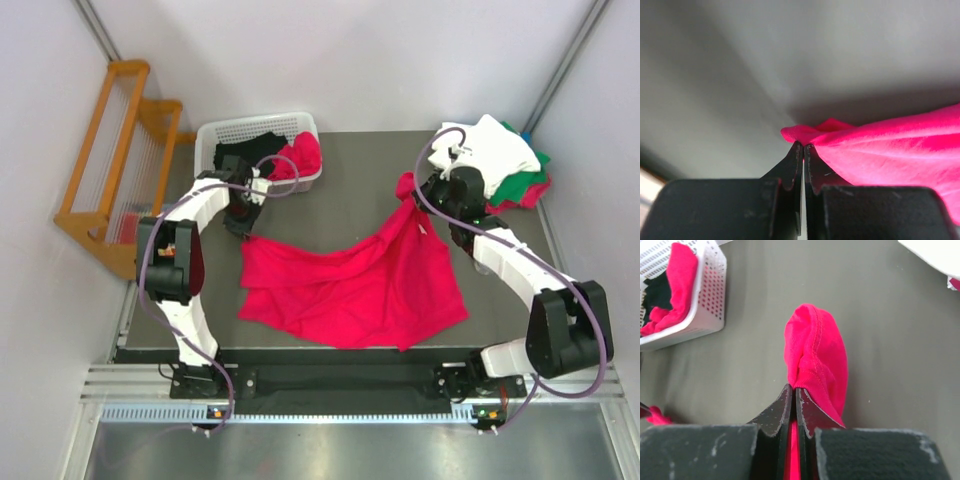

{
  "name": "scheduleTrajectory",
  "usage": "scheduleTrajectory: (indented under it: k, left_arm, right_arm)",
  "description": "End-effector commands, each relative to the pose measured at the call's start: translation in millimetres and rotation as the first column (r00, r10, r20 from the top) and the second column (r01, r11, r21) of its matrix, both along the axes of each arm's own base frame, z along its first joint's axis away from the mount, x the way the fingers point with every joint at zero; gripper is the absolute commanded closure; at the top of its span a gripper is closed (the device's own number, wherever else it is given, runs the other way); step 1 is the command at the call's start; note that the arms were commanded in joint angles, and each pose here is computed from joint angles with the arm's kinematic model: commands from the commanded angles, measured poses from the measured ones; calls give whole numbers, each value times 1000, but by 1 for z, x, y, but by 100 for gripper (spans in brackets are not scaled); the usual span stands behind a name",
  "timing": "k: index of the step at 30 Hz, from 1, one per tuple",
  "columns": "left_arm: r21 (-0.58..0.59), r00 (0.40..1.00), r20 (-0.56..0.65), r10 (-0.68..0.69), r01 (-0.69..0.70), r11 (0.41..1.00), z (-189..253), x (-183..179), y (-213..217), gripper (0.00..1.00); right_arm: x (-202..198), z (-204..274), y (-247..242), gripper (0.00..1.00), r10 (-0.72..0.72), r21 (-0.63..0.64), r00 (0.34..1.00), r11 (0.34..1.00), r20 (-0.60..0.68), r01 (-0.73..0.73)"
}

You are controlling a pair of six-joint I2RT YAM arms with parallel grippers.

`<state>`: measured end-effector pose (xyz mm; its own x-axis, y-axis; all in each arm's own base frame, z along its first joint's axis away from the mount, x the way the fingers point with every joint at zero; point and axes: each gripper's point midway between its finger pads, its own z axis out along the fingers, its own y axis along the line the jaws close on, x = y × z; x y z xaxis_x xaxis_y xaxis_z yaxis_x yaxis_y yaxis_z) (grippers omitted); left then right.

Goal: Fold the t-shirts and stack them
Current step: Flatten the tshirt out

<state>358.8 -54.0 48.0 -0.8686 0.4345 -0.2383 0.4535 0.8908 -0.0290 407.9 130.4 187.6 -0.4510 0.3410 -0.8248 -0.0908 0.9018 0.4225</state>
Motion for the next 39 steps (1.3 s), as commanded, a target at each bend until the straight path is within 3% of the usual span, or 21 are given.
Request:
scheduleTrajectory:
  k: [1, 7, 8, 10, 11, 14, 15, 17, 23, 30, 39]
  left_arm:
    - [4, 973, 200, 119, -122, 993, 35, 60, 15, 100]
    - [-32, 966, 212, 149, -146, 989, 49, 77, 13, 100]
    - [-38, 973, 180, 144, -139, 990, 46, 70, 11, 98]
    - [-56, 980, 156, 122, -115, 992, 43, 59, 7, 77]
    - [-61, 981, 158, 116, -107, 992, 44, 56, 6, 51]
    - [-82, 981, 172, 95, -82, 993, 55, 39, 4, 23]
    - [-94, 980, 181, 85, -69, 993, 64, 32, 2, 8]
    - [-115, 983, 173, 61, -41, 992, 70, 20, -2, 2]
    - [-102, 990, 142, 12, 3, 995, 69, -22, 3, 2]
    - [-74, 1000, 10, 21, -20, 997, 22, -60, 8, 9]
    - [-48, 998, -25, 63, -64, 997, -7, -39, 11, 15]
  right_arm:
    - [21, 29, -3, 100, -19, 46, 994, 999, 111, 14]
    - [35, 15, -13, 100, -32, 43, 997, 999, 75, 29]
    - [37, 14, -12, 94, -29, 42, 997, 999, 67, 26]
    - [39, 2, -13, 82, -26, 36, 999, 999, 24, 25]
    - [39, -1, -12, 73, -22, 38, 1000, 999, 18, 21]
    - [39, -4, -13, 60, -26, 34, 1000, 999, 9, 26]
    - [38, -5, -13, 56, -28, 32, 1000, 999, 3, 28]
    - [40, -3, -14, 42, -33, 30, 999, 999, 5, 33]
    - [40, 2, -12, 50, -27, 37, 1000, 999, 11, 27]
    - [36, -1, -11, 60, -23, 46, 1000, 999, 4, 23]
    - [34, 3, -8, 65, -10, 59, 1000, 998, 7, 10]
